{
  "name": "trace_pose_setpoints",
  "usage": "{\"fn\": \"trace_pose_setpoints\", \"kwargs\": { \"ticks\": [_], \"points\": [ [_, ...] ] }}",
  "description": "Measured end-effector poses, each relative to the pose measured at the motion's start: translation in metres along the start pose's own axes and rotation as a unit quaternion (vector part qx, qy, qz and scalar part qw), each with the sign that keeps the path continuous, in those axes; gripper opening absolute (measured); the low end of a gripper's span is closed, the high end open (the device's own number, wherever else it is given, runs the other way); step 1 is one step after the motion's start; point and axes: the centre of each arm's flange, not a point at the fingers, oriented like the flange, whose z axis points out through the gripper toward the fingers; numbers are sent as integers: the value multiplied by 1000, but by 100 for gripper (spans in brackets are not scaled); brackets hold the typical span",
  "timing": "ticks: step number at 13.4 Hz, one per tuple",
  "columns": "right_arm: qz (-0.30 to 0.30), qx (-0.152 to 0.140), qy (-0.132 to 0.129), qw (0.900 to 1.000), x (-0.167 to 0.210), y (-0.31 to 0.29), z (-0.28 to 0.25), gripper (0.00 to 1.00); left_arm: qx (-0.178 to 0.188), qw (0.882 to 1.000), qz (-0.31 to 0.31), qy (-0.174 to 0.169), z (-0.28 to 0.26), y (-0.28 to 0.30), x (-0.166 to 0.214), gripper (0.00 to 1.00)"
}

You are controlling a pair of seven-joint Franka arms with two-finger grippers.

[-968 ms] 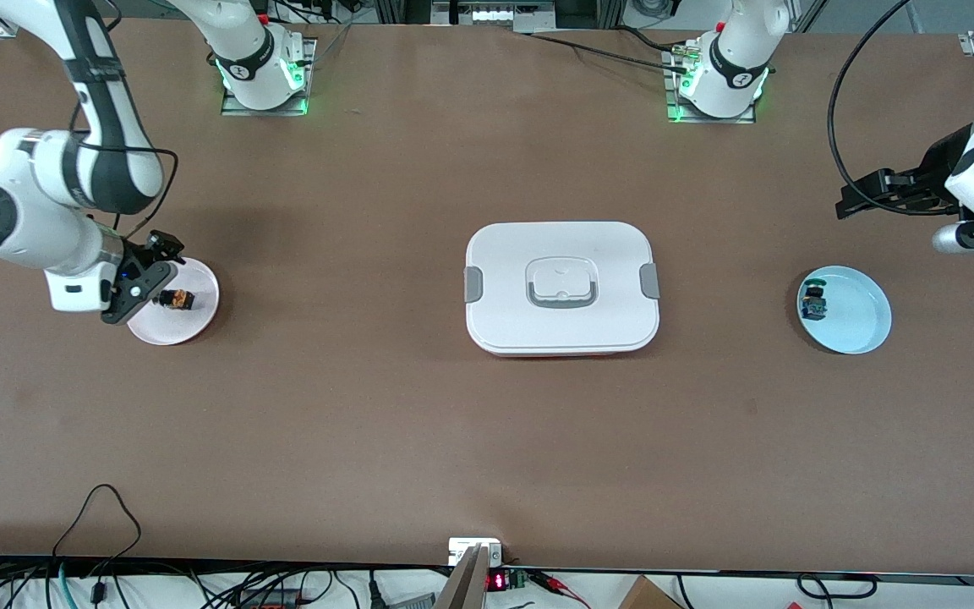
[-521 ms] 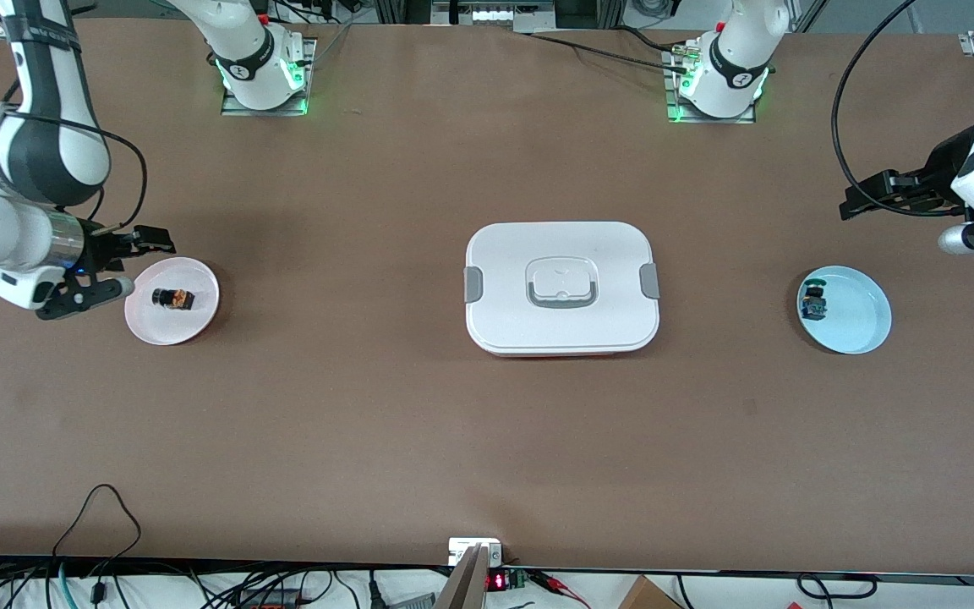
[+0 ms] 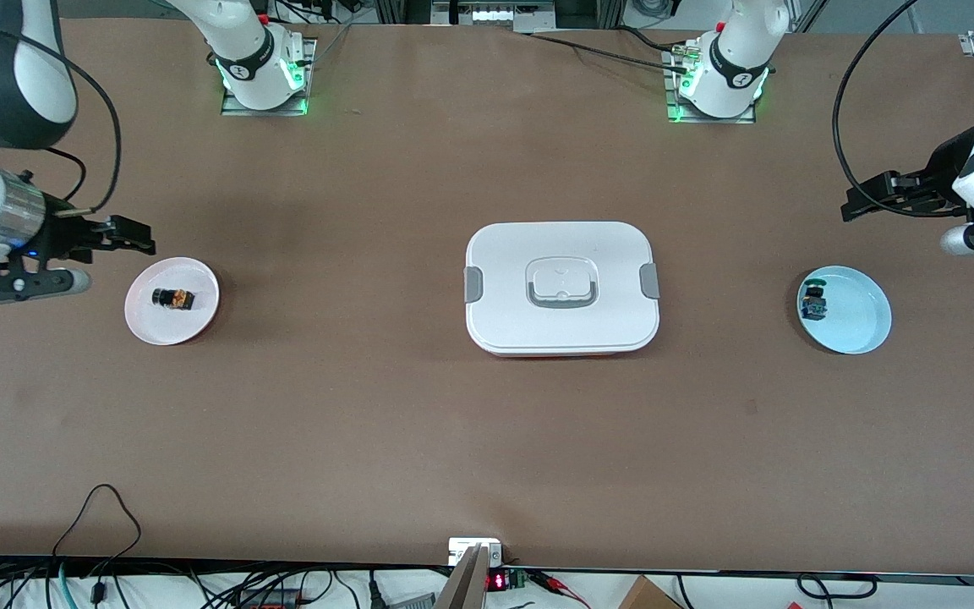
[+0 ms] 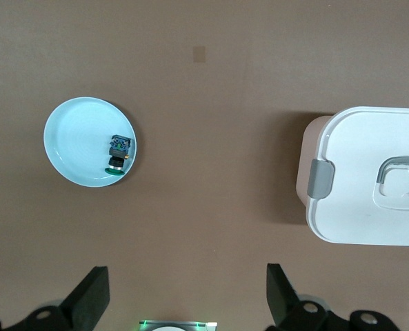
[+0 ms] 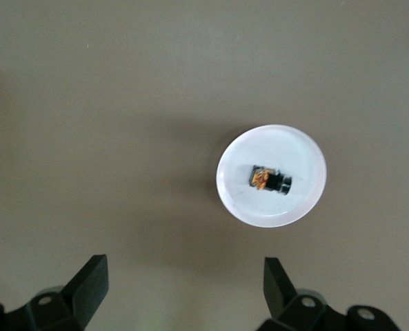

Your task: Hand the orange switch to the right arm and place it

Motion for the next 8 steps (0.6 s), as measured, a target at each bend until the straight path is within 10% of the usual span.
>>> {"fn": "trace_pose_setpoints", "kwargs": {
  "ticks": [8],
  "points": [
    [66, -14, -1, 998, -17, 17, -62, 100, 0, 1000, 0, 4, -1, 0, 1, 100]
  ]
}}
